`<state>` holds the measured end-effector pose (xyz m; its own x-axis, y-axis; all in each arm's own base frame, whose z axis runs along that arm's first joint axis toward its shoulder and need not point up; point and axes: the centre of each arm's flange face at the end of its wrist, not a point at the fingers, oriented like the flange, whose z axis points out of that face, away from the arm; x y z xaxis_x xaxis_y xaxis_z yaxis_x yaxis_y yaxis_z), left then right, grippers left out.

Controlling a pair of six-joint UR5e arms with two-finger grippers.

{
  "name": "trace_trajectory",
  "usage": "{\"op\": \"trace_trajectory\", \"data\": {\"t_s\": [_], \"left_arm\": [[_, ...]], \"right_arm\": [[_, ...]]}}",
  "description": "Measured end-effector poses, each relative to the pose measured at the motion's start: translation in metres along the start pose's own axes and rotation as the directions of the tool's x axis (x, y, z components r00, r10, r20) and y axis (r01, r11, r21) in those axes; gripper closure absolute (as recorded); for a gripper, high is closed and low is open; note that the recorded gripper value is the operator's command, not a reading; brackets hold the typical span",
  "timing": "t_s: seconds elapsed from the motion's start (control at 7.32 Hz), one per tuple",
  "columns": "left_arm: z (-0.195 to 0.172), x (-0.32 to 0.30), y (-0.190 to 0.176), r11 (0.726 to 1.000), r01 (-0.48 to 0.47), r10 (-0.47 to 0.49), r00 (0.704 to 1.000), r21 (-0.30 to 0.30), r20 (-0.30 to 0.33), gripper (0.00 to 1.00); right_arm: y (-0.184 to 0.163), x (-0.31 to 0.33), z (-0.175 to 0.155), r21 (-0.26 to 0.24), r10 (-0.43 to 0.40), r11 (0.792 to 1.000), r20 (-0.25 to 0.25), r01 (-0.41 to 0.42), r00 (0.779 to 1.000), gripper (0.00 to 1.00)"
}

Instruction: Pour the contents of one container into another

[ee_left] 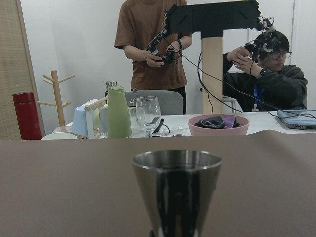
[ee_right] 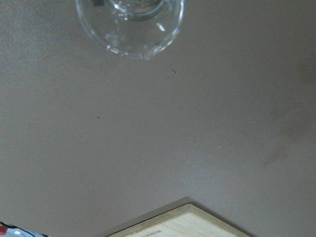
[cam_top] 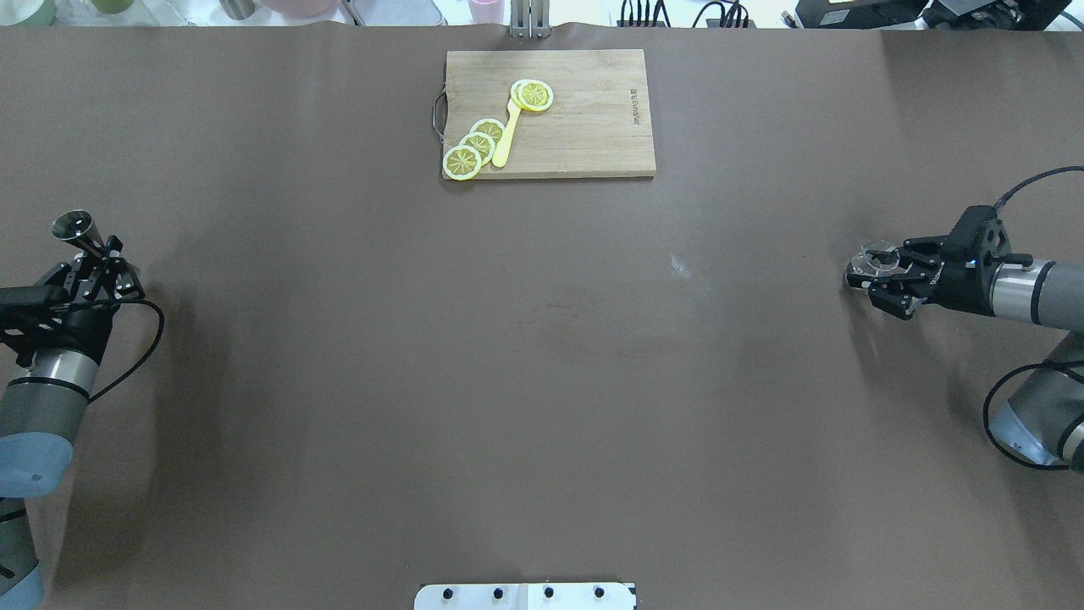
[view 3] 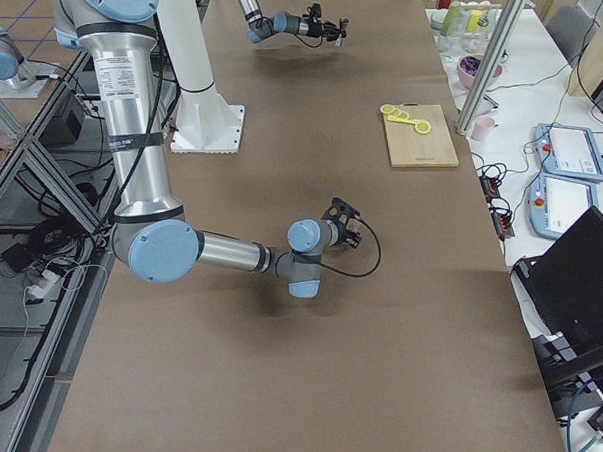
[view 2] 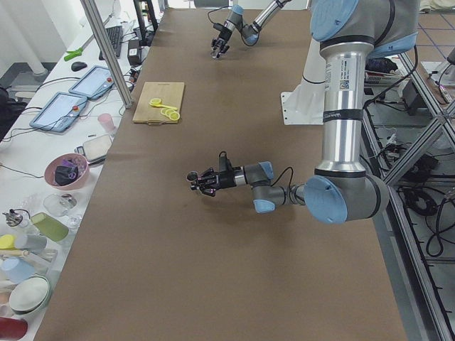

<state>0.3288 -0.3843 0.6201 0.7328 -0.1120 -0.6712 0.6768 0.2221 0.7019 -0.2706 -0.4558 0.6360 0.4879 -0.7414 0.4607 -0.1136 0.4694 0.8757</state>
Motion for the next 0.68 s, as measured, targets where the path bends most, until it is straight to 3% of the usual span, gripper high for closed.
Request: {"op": "trace_trajectory", "data": {"t_s": [0.68], "left_arm": [[-0.005, 0.0009, 0.0105, 1.0, -0.015, 0.015, 1.0, -0.002, -0.002, 1.0]], "right_arm": [[-0.0002, -0.0003, -0.0012, 0.001, 0.002, 1.0, 0.004, -0.002, 1.0, 0.0]]}}
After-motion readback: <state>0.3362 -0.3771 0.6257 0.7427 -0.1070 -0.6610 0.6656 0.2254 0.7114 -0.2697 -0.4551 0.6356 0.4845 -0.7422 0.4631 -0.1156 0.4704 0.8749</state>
